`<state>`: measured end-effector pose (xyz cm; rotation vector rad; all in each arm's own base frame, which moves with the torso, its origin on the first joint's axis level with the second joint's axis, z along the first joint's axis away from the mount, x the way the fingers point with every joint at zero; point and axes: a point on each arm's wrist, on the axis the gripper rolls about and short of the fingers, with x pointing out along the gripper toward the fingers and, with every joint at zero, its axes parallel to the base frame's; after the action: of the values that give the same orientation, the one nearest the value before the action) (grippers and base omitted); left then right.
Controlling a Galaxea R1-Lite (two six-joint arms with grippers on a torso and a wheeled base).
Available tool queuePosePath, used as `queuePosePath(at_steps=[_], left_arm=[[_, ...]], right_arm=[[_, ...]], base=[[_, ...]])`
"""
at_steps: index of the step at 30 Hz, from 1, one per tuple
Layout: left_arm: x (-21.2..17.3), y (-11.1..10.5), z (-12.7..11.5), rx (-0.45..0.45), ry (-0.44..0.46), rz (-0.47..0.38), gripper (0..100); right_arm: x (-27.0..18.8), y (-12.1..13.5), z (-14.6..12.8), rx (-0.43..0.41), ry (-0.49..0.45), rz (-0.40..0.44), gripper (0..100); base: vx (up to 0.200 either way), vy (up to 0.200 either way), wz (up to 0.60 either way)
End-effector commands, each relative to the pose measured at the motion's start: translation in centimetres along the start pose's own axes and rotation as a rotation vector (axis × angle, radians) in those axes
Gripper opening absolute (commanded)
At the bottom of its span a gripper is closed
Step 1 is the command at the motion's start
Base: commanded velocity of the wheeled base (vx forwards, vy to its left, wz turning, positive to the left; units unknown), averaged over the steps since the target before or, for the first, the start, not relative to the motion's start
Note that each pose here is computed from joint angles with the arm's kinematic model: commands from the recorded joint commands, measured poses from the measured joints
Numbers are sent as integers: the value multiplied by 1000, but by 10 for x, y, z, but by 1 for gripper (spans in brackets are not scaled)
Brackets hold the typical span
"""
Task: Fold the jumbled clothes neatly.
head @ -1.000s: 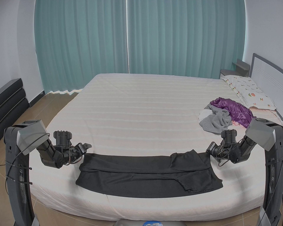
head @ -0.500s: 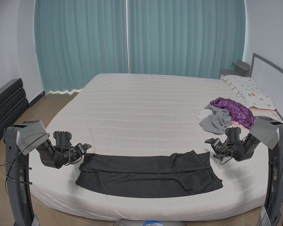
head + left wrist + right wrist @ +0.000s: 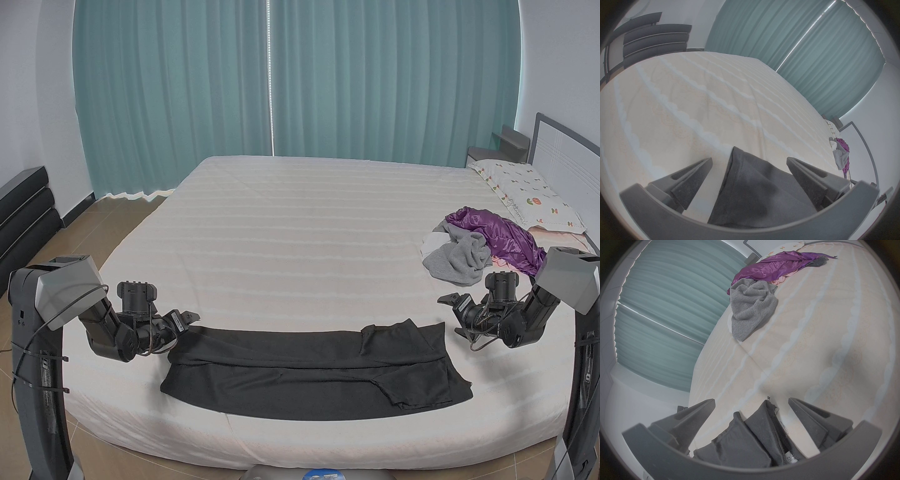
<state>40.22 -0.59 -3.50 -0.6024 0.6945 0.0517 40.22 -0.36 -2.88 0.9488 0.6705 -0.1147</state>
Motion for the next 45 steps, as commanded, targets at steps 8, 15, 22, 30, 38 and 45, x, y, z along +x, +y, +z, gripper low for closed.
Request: queuePosePath(at_steps=[8, 15, 22, 30, 38, 45], left_arm=[[-61, -5, -16, -102, 51, 32, 100], [-57, -5, -19, -105, 29, 74, 100], [-54, -5, -20, -105, 29, 73, 100], [-38, -10, -26, -85, 17, 105, 100], [-19, -16, -27, -66, -23, 144, 100], [-14, -24, -30, -52, -21, 138, 0]], right_arm=[[-44, 15, -4, 54, 6, 15, 100], [-54, 13, -13, 60, 29, -1, 100], [-51, 16, -25, 46, 64, -4, 100], [-49, 17, -30, 41, 76, -3, 100], [-46, 15, -34, 38, 86, -11, 100], [-46, 15, -34, 38, 87, -13, 100]], base=[[0, 0, 0], [0, 0, 0], [-143, 0, 0], [0, 0, 0], [0, 0, 0], [0, 0, 0]])
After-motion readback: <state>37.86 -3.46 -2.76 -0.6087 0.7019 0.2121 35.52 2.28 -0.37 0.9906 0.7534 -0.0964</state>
